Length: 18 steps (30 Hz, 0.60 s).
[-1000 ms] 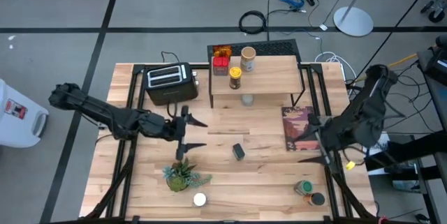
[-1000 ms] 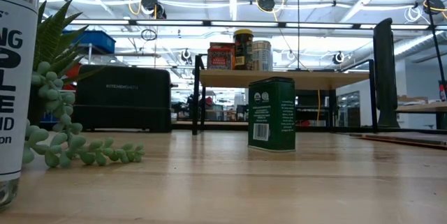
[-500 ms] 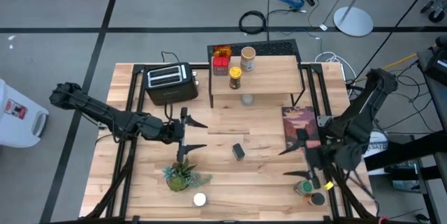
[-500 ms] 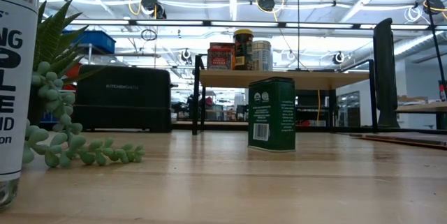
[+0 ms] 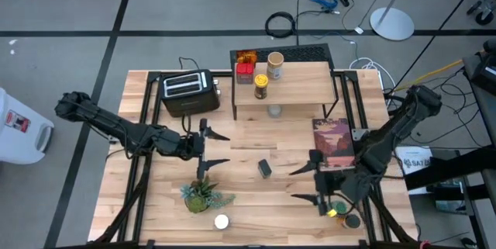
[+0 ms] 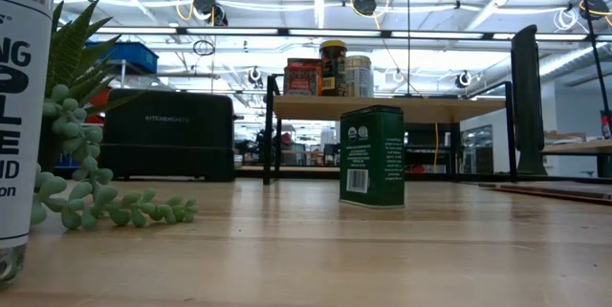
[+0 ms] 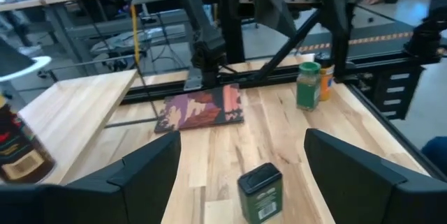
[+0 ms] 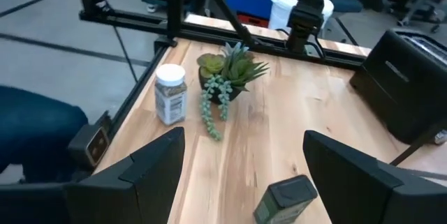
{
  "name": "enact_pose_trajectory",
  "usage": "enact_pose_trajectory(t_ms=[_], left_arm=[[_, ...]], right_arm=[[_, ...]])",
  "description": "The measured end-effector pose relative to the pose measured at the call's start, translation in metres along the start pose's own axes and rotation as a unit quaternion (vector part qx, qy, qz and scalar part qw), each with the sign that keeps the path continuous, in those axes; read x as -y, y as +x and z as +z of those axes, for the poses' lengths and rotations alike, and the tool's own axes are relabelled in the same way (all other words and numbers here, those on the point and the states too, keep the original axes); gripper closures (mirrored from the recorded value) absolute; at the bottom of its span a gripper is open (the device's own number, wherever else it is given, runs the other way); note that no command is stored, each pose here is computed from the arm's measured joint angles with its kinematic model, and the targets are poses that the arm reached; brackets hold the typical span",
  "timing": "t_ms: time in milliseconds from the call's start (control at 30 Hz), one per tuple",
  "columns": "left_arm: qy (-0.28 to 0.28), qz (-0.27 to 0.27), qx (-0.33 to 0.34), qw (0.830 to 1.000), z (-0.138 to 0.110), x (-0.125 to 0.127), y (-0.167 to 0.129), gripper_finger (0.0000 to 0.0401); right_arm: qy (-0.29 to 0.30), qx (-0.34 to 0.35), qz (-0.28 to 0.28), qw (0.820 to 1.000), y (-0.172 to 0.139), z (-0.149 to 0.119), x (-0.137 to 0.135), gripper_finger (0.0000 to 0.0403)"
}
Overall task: Shelf spices
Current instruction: Put the black seasoning can on the shelf
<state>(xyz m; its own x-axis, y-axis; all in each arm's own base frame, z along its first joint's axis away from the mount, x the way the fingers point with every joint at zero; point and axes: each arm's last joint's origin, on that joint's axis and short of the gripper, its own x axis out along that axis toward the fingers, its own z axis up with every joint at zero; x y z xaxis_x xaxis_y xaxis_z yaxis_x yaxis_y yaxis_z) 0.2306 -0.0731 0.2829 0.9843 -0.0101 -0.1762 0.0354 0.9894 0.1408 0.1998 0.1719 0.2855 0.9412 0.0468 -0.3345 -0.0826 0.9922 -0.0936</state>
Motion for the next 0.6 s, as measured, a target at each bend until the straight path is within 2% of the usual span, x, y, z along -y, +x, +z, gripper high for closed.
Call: enact_pose_trajectory(t_ms=[167,333,500,600], left_arm=[[-0.012,0.006,-0.001,1.0,0.0,0.0,0.0,0.0086],[-0.028,0.008,-0.001,1.0,0.0,0.0,0.0,0.0086],[-0.034,0.006,-0.01,0.999,-0.004,0.002,0.004,0.0086],[-0.031,0.005,-0.023,0.999,-0.009,0.004,0.009,0.0086]], right_arm=[[0.034,-0.018,-0.022,0.999,0.023,-0.01,-0.001,0.0124],[0.033,-0.053,-0.027,0.998,0.043,-0.024,-0.004,0.0124],[-0.031,-0.074,-0.009,0.997,0.054,-0.028,0.002,0.0124],[-0.043,-0.08,0.004,0.996,0.061,-0.02,0.019,0.0124]])
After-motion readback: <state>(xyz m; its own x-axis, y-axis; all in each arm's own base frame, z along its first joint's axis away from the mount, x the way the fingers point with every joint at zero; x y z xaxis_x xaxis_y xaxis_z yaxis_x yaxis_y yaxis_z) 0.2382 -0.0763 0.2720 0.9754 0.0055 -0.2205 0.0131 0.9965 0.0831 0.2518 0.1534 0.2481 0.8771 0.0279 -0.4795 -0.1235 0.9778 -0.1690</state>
